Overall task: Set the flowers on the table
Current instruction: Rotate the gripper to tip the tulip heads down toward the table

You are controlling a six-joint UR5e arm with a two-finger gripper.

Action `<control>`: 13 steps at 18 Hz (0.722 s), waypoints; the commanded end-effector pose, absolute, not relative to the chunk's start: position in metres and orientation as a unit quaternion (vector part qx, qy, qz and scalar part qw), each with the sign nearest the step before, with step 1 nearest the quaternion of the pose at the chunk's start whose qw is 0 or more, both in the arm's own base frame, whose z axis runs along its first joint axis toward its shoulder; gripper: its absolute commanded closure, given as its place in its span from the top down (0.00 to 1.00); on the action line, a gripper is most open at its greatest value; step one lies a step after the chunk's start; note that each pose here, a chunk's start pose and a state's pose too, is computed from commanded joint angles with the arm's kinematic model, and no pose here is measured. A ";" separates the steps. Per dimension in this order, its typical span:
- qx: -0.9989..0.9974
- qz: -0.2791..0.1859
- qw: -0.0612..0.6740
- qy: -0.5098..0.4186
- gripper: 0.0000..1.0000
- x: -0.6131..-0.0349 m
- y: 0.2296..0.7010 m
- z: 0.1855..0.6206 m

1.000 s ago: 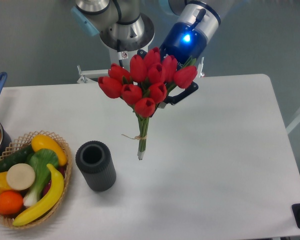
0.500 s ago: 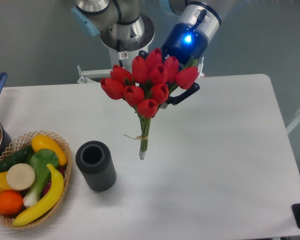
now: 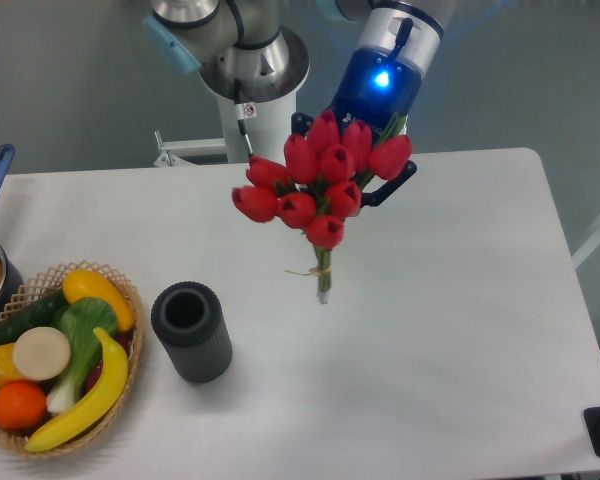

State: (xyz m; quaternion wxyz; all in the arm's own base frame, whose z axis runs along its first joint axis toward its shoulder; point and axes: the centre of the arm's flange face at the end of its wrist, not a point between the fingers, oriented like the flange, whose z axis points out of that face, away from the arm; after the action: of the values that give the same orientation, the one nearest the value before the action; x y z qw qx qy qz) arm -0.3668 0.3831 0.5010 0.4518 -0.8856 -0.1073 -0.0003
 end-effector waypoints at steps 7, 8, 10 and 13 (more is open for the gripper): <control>-0.929 0.080 0.323 -0.159 0.41 -0.368 0.365 0.458; -0.937 0.093 0.297 -0.160 0.41 -0.366 0.364 0.449; -0.949 0.102 0.256 -0.152 0.41 -0.363 0.363 0.432; -0.963 0.096 0.199 -0.157 0.41 -0.365 0.363 0.405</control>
State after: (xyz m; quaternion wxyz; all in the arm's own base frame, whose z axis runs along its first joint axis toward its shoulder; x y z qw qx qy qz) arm -0.3646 0.3633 0.4046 0.1993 -0.9625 -0.1567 0.0964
